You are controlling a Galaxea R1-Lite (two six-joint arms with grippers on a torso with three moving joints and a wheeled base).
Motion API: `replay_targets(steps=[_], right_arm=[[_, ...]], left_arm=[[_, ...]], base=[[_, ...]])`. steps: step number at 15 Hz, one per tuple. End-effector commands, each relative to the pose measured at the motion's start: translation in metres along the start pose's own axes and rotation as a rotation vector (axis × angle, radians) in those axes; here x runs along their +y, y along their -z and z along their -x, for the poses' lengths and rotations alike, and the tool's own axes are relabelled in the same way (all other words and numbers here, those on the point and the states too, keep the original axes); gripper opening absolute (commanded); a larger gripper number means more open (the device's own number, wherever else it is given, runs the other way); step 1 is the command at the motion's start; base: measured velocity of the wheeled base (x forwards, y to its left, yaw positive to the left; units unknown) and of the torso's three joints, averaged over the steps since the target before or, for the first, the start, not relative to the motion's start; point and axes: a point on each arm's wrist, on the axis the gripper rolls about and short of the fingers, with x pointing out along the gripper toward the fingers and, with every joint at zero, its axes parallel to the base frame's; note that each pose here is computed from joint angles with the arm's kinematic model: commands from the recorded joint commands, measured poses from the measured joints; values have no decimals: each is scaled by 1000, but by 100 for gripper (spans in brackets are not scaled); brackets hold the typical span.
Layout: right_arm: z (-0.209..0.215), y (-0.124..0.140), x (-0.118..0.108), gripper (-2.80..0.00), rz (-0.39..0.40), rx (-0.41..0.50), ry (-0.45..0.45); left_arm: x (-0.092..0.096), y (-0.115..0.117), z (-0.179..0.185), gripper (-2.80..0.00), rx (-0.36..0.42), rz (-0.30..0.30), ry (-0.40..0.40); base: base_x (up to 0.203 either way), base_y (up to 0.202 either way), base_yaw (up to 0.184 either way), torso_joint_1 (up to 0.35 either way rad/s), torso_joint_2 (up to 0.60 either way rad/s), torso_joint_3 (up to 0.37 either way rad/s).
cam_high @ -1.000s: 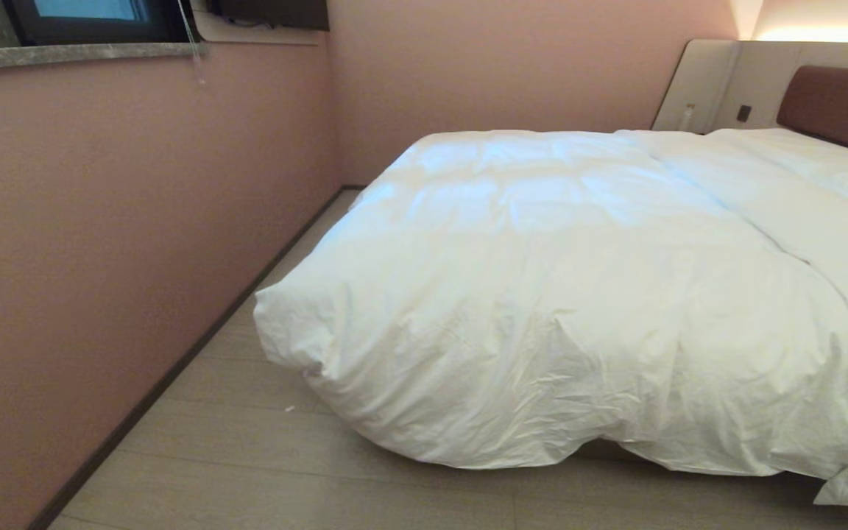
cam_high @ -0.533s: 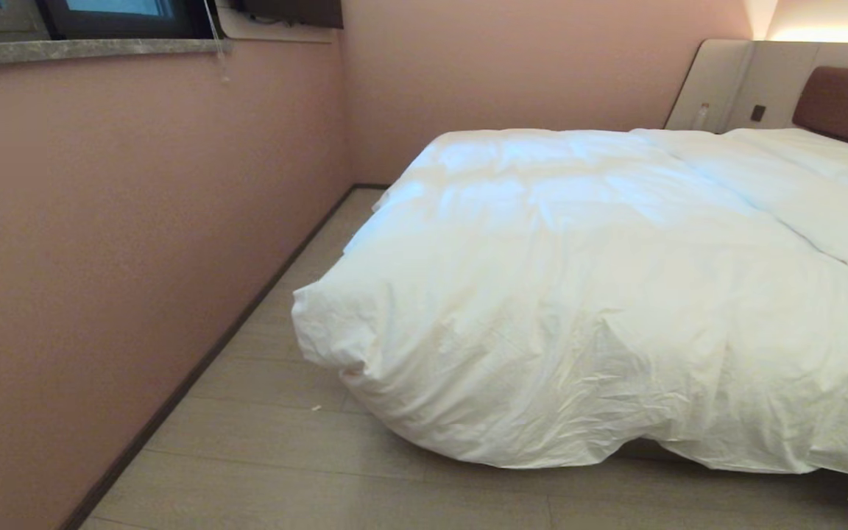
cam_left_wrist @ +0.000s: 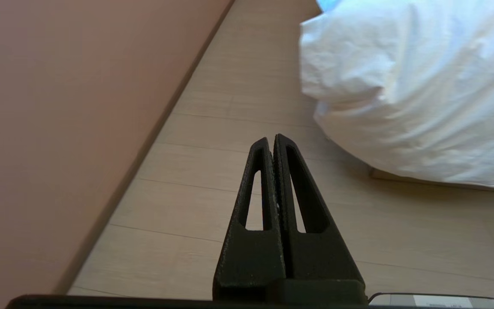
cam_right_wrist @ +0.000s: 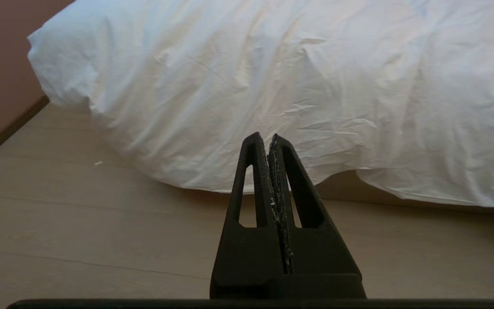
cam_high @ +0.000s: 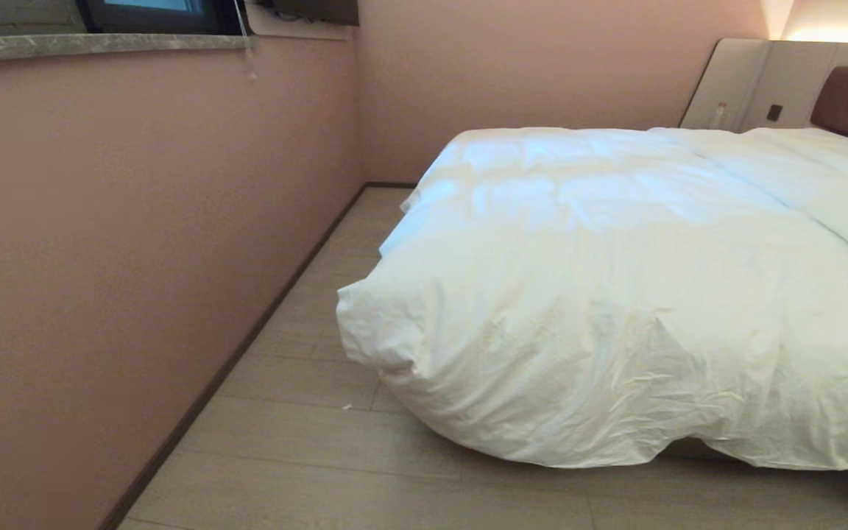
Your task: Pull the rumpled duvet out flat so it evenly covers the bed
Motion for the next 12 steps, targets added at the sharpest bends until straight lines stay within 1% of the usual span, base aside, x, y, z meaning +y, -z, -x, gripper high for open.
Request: replay_targets(steps=[1,12], right_arm=[[0,0,0,-280,0,1,-1],[0,0,0,-280,0,1,-1]], left_arm=[[0,0,0,-280,0,0,0],[0,0,0,-280,0,-1,1]], base=[[0,196,-3,-1,-1,4],[0,198,-1,2,1,3]])
